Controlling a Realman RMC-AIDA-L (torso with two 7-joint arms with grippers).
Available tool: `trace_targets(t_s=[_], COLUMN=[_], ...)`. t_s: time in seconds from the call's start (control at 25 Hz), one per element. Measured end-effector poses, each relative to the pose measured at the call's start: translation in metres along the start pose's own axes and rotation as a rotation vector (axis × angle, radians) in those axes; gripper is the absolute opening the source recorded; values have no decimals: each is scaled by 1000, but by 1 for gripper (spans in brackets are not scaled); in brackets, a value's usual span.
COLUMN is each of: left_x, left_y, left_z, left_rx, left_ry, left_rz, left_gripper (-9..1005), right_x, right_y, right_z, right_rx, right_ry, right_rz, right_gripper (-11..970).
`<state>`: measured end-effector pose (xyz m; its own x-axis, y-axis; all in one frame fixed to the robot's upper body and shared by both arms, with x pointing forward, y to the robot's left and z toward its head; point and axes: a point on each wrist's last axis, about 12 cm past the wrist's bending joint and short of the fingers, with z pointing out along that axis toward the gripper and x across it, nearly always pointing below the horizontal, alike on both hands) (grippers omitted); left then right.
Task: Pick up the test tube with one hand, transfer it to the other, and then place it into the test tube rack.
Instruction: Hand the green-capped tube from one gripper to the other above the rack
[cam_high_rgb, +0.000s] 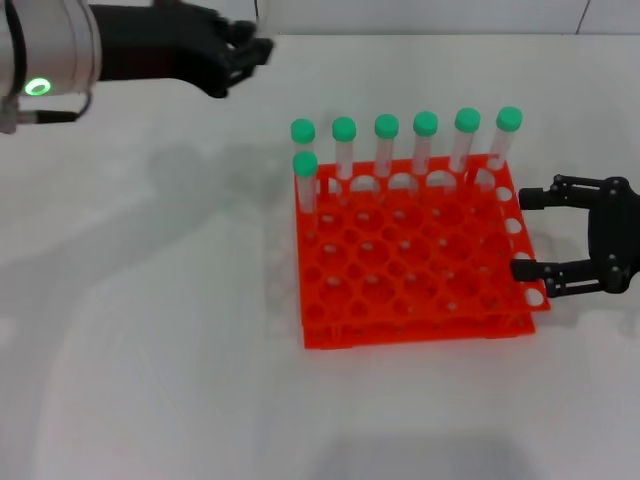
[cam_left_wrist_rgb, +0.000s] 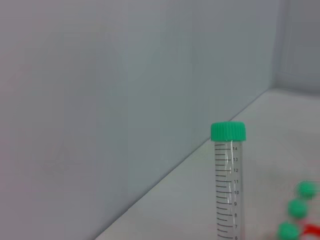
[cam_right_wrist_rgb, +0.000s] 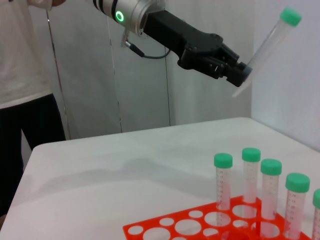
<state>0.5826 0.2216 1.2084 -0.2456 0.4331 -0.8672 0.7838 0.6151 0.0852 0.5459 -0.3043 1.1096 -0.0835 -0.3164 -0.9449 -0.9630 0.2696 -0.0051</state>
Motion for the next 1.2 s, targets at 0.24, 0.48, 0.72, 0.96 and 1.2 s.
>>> trace_targets(t_s=[0.24,0.48,0.72,0.96,1.2], left_x=[12,38,54,47,39], left_y=[5,22,20,12,9], left_z=[11,21,33,46,57], left_rx=[182,445,539,551,535], left_ry=[-118,-169,-91,-53,-52], left_rz=[25,-16,-30,11,40], left_gripper=[196,198,200,202,204], right_x=[0,-5,-10,-21,-26], right_y=[2,3,1,-1,5], right_z=[-1,3,-1,-11,7], right_rx=[19,12,29,70,61], right_ry=[-29,-63,-110,-276,-466], right_rz=[-6,-8,32,115,180], right_gripper=[869,869,869,869,869])
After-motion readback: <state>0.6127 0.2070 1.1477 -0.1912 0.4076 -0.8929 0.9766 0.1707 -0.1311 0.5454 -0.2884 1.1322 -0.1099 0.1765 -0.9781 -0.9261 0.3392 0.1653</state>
